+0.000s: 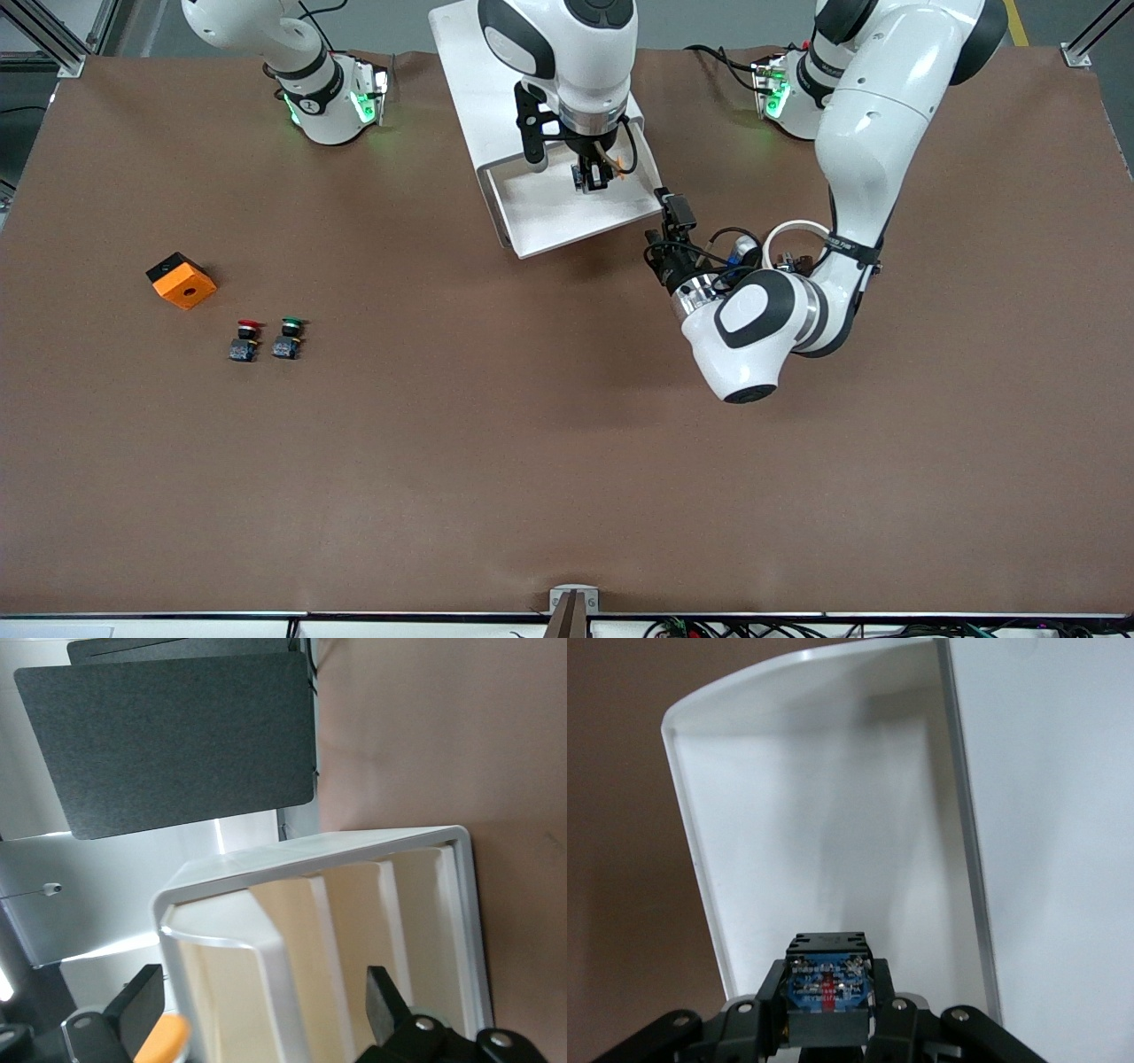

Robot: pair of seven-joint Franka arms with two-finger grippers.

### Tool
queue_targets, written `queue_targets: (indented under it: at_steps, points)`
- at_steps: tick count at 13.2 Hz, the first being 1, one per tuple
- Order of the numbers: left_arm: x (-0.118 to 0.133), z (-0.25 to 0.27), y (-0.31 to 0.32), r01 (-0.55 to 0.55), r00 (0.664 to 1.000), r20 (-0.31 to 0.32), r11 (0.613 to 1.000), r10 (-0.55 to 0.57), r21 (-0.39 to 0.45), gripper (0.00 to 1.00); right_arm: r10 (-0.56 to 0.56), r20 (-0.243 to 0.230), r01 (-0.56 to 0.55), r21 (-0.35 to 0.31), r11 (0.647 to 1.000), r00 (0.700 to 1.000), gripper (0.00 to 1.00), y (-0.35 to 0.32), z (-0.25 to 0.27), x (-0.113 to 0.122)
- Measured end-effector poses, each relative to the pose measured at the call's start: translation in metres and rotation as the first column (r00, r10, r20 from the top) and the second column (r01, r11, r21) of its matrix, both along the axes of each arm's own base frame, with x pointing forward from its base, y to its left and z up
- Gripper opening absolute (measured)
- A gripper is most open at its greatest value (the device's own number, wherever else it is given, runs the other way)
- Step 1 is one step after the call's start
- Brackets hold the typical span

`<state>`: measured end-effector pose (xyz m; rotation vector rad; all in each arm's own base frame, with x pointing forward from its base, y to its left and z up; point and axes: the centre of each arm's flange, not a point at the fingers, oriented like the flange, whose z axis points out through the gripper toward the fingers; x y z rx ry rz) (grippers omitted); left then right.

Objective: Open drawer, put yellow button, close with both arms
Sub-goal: 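Lower the yellow button into the drawer and open the right gripper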

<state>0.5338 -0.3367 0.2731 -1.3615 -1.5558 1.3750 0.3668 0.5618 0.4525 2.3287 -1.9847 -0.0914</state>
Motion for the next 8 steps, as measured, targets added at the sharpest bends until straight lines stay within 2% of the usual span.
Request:
queue_targets:
  at_steps: [4, 8]
  points:
    - [0.014, 0.024, 0.021, -0.020, 1.000, 0.000, 0.998, 0.020, -0.062, 1.00, 0.030, 0.014, -0.030, -0.035, 0.999, 0.999, 0.41, 0.022, -0.028, -0.021]
    - [0.027, 0.041, 0.038, 0.031, 0.995, 0.098, 0.994, -0.020, -0.106, 1.00, 0.047, 0.026, -0.047, -0.028, 0.999, 0.999, 0.41, 0.039, -0.048, -0.025]
